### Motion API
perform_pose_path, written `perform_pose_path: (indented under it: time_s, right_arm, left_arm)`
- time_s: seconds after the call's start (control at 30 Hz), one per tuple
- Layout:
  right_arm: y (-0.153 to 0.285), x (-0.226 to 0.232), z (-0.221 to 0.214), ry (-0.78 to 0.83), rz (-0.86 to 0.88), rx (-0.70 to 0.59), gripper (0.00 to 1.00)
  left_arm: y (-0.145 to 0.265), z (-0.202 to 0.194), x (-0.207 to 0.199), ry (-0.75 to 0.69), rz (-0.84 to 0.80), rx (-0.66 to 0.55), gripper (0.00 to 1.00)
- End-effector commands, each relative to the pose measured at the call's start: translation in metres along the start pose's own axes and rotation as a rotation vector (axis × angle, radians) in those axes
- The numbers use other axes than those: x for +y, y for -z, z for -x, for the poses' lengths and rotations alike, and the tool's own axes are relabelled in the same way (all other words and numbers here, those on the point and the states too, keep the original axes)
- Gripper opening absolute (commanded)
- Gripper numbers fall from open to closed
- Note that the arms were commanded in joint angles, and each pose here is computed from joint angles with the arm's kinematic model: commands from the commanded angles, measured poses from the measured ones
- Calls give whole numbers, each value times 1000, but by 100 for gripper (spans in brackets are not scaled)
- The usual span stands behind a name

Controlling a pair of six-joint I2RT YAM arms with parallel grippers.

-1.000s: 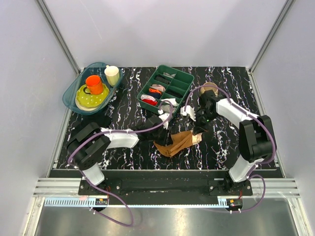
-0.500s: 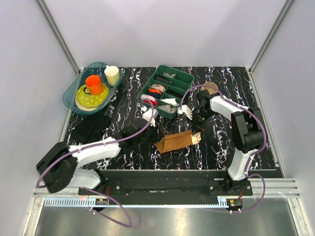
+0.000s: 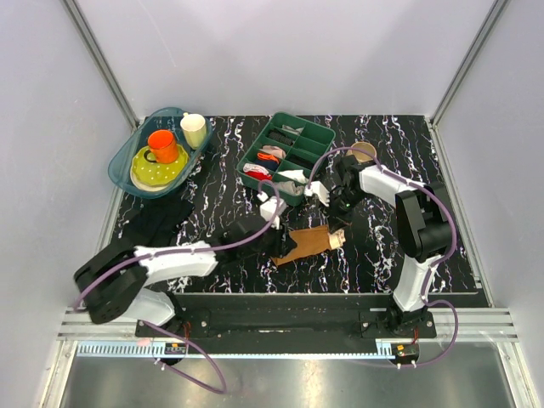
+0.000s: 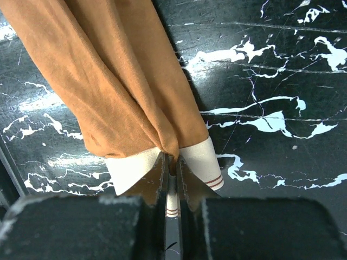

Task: Roll the underwear
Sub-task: Fold the underwear at the center of the board.

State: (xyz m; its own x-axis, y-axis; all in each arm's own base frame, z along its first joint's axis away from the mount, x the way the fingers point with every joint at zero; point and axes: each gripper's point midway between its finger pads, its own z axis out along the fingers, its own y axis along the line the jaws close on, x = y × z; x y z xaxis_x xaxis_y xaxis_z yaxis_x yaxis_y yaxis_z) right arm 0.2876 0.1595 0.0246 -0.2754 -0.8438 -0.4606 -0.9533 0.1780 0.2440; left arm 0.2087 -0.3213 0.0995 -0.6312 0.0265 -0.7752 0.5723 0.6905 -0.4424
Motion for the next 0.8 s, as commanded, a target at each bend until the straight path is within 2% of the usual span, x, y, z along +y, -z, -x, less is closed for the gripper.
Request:
perform_pose_path:
  time_s: [0.0,0.2,0.37,0.5,0.57,0.67,0.77]
  right_arm:
    - [0,-12,9,12,-43,0,11]
    - [1,-10,7,9,-48,2,14]
    - [9,-5,14,-9,-55,-20,24]
    - [35,12,43,33,-40,-118,41]
    - [50,21,60,59,-29,-174,57]
    - [57,30,76,106,-15,-208,69]
    - [42,30,81,134,-8,-175,73]
  left_arm:
    - [-31,14,-18,20,-43,-14,39]
    - [-48,-21,38,69,181,67,38]
    - [-51,-52,66,92,264,141,38]
    - [-50,-42,66,94,264,100,39]
    - [-48,-32,59,86,248,84,40]
    - [-40,-11,48,74,216,37,42]
    - [-24,12,38,63,195,-24,44]
